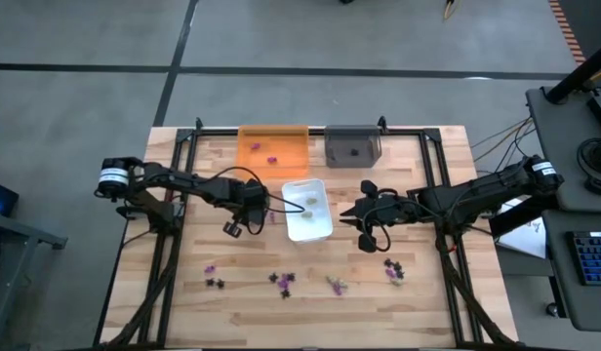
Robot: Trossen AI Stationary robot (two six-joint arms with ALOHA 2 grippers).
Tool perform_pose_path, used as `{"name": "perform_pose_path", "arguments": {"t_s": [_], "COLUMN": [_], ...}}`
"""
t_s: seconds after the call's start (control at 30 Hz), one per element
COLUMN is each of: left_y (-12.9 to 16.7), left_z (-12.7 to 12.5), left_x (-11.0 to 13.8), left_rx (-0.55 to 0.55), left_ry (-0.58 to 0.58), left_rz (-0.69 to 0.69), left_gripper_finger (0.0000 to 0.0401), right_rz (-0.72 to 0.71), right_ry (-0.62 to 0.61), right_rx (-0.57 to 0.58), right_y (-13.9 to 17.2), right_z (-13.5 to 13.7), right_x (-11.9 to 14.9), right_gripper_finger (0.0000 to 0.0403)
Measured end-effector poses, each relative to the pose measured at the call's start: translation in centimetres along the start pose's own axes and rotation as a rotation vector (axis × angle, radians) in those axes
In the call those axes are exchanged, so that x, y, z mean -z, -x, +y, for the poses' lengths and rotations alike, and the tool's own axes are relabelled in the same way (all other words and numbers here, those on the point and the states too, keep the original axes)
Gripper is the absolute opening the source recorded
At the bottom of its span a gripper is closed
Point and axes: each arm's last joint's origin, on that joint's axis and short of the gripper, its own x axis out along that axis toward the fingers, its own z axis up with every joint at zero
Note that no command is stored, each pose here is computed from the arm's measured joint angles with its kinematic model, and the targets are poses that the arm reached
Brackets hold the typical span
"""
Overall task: Sort Halloween decoration
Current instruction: Put the purple skeleton toy into the orange bin
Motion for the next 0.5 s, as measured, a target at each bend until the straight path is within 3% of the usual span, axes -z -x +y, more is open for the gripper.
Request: {"name": "perform_pose_path", "arguments": {"t_s": [0.5], "left_y": [-0.20], "left_z": [0.32], "left_x": [-0.47], "left_rx": [-0.034], "left_ry": [0.018], "left_rz": [-0.049], "left_gripper_finger": [0.0078], "right_rz": [-0.016], "right_ry": [-0.011], "right_rx": [-0.002], "right_y": [0.00], "right_z": [0.02], "right_x": [-0.15], "right_gripper_finger": [0.0063]}}
